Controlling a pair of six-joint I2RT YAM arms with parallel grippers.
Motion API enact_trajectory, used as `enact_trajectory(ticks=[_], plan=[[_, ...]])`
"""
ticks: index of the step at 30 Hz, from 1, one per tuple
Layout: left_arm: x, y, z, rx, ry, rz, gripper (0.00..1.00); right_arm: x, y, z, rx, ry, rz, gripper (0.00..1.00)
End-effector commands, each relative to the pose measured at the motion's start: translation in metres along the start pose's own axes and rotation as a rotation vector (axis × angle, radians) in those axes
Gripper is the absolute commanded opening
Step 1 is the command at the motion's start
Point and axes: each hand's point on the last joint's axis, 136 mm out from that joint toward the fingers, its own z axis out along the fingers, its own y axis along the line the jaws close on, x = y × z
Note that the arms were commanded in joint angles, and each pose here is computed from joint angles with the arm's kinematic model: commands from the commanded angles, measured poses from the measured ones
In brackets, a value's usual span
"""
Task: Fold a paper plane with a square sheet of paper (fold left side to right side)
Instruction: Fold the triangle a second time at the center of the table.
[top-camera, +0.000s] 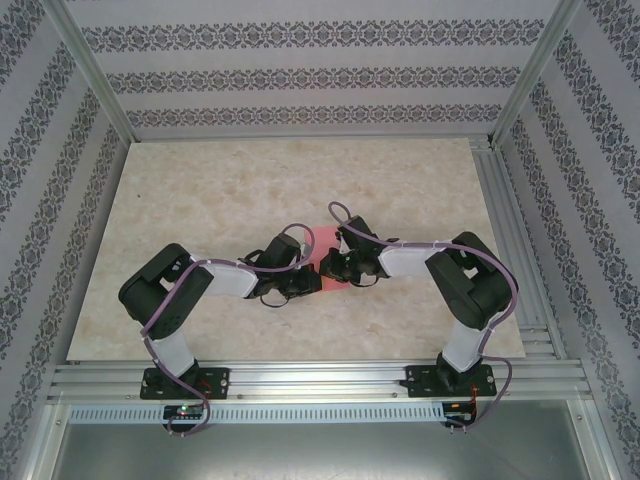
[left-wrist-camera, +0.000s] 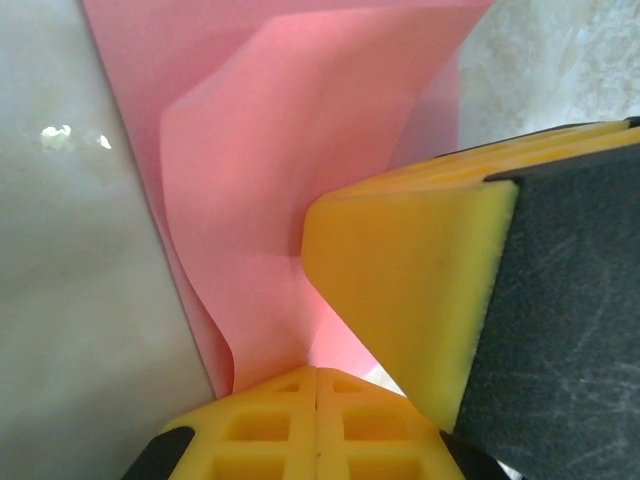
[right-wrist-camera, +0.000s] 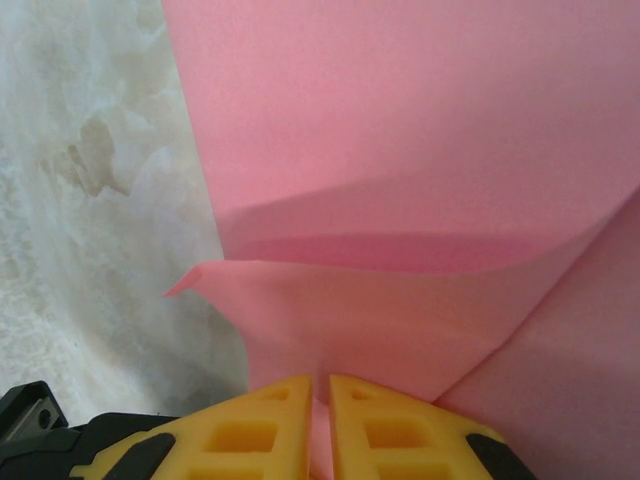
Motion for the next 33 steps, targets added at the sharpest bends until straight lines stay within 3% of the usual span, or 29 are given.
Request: enact_trajectory(ticks=[1,33], plan=[[0.024,0.038,0.008,-0.127,0.057,-0.054,0.08,-0.010,-0.013,0.000,0.082,-0.027,-0.043,0.14],[0.028,0.042,0.007,-0.133,0.062,-0.062,0.07,-0.075,-0.059,-0.025,0.163,-0.104,-0.044,0.14]])
